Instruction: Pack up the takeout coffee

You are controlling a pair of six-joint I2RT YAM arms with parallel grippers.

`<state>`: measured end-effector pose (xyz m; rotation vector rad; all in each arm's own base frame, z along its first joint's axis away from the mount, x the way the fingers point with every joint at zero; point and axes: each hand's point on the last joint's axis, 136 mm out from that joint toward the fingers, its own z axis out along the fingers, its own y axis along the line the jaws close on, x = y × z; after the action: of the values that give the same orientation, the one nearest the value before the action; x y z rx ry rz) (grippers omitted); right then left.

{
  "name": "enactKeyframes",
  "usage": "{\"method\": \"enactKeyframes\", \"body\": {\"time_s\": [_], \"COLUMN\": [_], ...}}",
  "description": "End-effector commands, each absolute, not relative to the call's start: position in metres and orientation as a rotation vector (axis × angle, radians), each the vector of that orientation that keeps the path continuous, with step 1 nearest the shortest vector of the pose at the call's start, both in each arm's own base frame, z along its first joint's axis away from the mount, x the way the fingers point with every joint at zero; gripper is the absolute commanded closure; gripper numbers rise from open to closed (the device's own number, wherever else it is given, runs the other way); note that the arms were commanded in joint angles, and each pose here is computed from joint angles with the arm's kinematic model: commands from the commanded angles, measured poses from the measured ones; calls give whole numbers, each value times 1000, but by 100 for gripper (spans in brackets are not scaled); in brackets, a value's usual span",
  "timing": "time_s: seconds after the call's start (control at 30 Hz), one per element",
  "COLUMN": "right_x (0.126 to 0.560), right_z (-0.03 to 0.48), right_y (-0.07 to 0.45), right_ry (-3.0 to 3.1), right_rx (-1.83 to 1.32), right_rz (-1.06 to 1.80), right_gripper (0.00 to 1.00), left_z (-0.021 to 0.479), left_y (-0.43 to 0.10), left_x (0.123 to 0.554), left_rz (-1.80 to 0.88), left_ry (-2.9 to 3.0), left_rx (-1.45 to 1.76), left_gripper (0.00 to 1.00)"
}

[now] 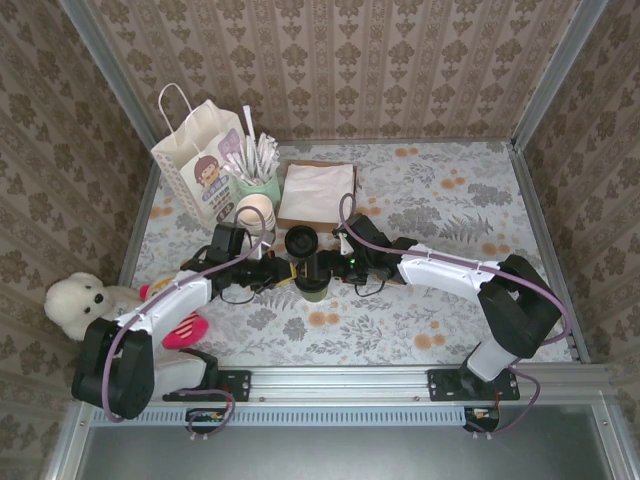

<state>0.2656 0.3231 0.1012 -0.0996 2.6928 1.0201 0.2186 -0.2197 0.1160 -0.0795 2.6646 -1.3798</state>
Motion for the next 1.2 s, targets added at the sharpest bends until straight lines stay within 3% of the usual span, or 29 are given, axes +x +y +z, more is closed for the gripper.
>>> {"method": "enactKeyframes", "body": {"time_s": [0.0,0.17,0.67,0.9,1.0,1.17], "right_x": [254,260,261,262,261,262], "right_z": [91,119,122,127,129,149], "right_y": [321,327,326,326,326,319], "right_ry": [2756,2686,2686,2656,2653,2577], "right_rx": [-138,-212,-204,-227,-230,-218], "right_rz": [986,1017,1016,1015,1020,1043], "right_gripper": [9,8,8,8,8,7], "left_z": [78,102,141,151,138,119], "left_y": [-200,-200,-209,-182,-161,-154], "left_x": [202,211,221,225,224,216], "left_rz": [-1150,-1135,-1205,-1040,-875,-757], "left_ry": [2851,2797,2704,2653,2683,2772], "left_rx": [-177,-152,-105,-175,-258,-304], "left_gripper": [89,76,66,55,43,9]}}
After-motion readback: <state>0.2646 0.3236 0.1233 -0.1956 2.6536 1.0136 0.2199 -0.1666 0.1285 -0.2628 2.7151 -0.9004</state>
